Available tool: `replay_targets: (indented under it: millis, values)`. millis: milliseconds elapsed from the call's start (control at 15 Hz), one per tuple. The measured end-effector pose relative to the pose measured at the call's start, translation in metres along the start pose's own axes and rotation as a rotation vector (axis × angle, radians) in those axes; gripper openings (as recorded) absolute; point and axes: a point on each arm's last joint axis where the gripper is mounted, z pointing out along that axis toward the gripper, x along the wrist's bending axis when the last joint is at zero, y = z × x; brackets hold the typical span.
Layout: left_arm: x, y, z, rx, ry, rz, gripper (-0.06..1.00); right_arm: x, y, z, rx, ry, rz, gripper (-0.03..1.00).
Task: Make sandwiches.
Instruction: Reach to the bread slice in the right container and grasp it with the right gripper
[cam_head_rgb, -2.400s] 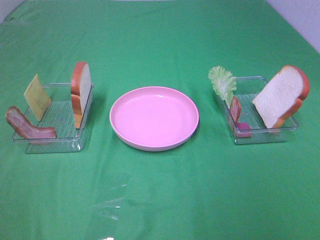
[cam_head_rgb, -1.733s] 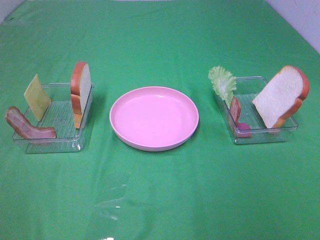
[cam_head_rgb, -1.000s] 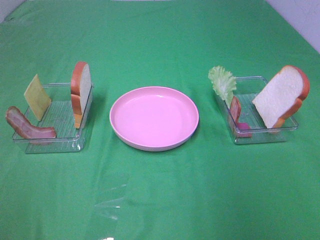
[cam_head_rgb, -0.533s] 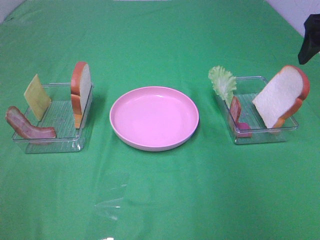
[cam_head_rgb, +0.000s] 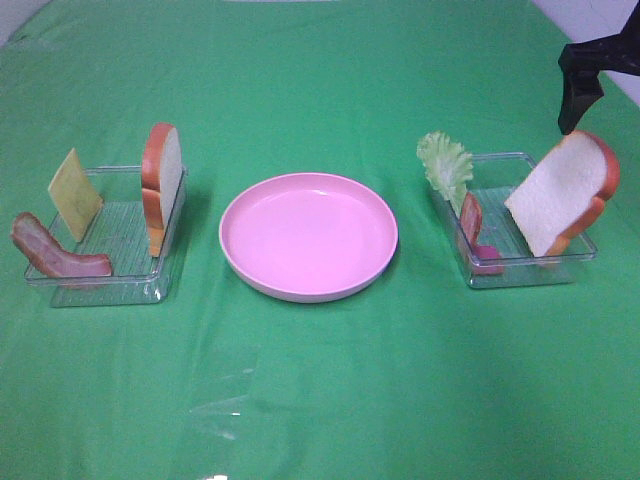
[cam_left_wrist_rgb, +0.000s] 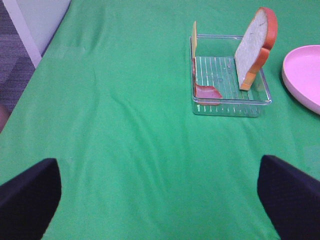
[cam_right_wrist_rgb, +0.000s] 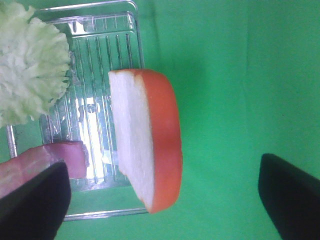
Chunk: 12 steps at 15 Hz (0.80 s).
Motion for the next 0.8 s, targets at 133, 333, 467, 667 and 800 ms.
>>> replay_targets:
  millis: [133, 333, 467, 667, 800]
  values:
    - [0.000, 0.000, 0.000, 0.000, 0.000, 0.000, 0.99, 0.001, 0.003, 0.018, 0.036, 0.007, 0.001, 0.97]
    - [0.000, 0.000, 0.000, 0.000, 0.000, 0.000, 0.99, 0.004, 0.006, 0.050, 0.089, 0.030, 0.009, 0.96]
    - [0.000, 0.000, 0.000, 0.000, 0.000, 0.000, 0.99, 0.006, 0.007, 0.061, 0.111, 0.044, 0.011, 0.95]
    - [0.000, 0.000, 0.000, 0.000, 0.000, 0.000, 0.99, 0.008, 0.007, 0.068, 0.126, 0.071, 0.016, 0.74]
    - [0.000, 0.000, 0.000, 0.000, 0.000, 0.000, 0.99, 0.009, 0.007, 0.068, 0.127, 0.071, 0.024, 0.61]
